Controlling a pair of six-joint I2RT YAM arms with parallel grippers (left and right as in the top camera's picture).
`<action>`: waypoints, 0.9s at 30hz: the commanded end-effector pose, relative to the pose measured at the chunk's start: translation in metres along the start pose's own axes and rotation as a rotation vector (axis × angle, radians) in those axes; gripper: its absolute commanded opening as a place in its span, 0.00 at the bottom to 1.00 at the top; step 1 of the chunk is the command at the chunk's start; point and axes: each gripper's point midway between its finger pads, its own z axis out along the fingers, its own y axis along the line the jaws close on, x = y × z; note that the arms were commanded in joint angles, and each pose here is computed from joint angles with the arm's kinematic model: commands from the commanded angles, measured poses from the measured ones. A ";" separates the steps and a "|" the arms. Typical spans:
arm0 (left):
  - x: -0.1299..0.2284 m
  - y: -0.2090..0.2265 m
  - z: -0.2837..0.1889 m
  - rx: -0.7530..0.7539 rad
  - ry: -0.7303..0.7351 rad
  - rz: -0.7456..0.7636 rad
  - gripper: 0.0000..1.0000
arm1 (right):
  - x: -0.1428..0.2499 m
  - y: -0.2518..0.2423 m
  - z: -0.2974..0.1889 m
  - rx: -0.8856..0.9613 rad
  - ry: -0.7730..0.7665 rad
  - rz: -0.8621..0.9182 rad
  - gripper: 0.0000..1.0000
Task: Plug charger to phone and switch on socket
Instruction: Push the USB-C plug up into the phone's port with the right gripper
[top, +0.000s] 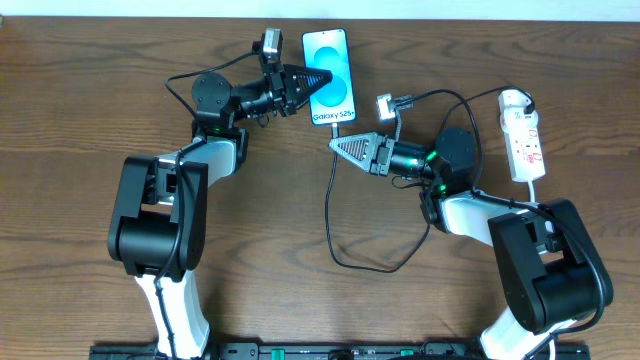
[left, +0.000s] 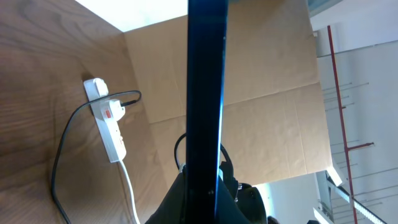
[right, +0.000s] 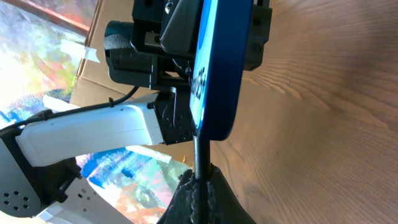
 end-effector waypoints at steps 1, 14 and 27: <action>0.025 -0.008 0.002 0.008 0.133 0.053 0.07 | -0.022 -0.003 0.001 0.024 -0.098 -0.011 0.01; 0.034 -0.007 0.001 0.005 0.187 0.057 0.07 | -0.032 -0.007 -0.007 0.038 -0.130 -0.006 0.01; 0.048 -0.006 -0.002 0.001 0.268 0.069 0.07 | -0.041 -0.010 -0.011 0.056 -0.176 -0.011 0.01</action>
